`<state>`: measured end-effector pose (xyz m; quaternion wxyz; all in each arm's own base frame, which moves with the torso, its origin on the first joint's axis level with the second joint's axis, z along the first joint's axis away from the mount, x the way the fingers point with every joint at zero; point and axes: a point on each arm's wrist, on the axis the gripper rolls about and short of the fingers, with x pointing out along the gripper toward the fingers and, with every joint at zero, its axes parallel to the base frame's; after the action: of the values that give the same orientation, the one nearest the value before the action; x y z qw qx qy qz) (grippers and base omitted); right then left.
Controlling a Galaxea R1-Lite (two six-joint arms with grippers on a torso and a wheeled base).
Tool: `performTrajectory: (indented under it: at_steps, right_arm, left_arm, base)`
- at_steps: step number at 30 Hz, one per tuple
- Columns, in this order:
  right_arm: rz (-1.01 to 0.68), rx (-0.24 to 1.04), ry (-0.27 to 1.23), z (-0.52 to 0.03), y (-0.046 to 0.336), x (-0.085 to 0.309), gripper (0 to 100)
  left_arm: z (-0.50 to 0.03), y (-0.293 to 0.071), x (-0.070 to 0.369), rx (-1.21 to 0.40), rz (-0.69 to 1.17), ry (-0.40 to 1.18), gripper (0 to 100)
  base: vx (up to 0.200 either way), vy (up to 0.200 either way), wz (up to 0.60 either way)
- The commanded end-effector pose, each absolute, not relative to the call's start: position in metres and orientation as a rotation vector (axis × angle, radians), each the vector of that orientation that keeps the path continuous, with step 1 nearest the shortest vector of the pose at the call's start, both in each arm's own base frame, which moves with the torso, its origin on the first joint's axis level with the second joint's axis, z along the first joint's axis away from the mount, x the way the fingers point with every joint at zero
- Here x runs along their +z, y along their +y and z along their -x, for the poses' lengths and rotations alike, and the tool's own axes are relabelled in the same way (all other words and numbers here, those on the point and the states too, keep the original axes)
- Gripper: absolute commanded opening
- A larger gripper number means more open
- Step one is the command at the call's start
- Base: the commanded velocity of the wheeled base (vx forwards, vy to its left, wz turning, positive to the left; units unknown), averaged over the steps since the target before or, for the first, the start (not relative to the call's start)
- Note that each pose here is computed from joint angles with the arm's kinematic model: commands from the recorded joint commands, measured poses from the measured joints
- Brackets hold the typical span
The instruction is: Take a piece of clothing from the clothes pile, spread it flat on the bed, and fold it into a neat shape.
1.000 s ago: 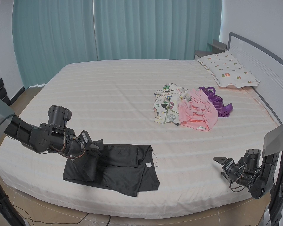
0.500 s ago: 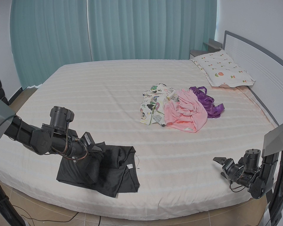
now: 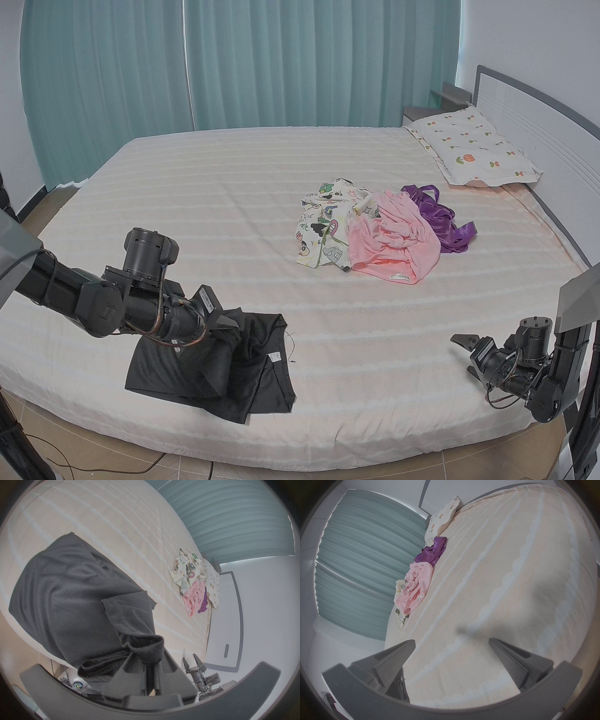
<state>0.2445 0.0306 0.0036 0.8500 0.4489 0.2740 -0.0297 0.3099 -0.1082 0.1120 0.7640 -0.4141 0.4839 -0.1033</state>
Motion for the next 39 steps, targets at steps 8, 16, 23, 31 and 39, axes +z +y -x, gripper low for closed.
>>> performTrajectory:
  at_steps: [8,16,23,31,39]
  right_arm:
    - [-0.946,-0.060,0.574,-0.245,0.031,0.003,100]
    - [-0.945,-0.056,0.578,-0.245,0.031,0.003,100]
    - [-0.948,-0.054,0.580,-0.245,0.031,0.003,100]
    - [-0.947,-0.058,0.587,-0.245,0.031,0.001,100]
    - [-0.946,-0.060,0.591,-0.244,0.031,0.000,100]
  left_arm:
    - [-0.319,-0.145,0.085,-0.269,0.922,1.069,0]
    - [-0.318,-0.151,0.081,-0.256,0.915,1.072,0]
    - [-0.315,-0.154,0.085,-0.272,0.921,1.071,100]
    - [-0.306,-0.149,0.119,-0.339,1.055,0.941,100]
    - [-0.298,-0.133,0.124,-0.341,1.086,0.880,100]
  base:
    - [0.000,0.000,0.00]
    - [0.000,0.000,0.00]
    - [0.000,0.000,0.00]
    - [0.000,0.000,0.00]
    - [0.000,0.000,0.00]
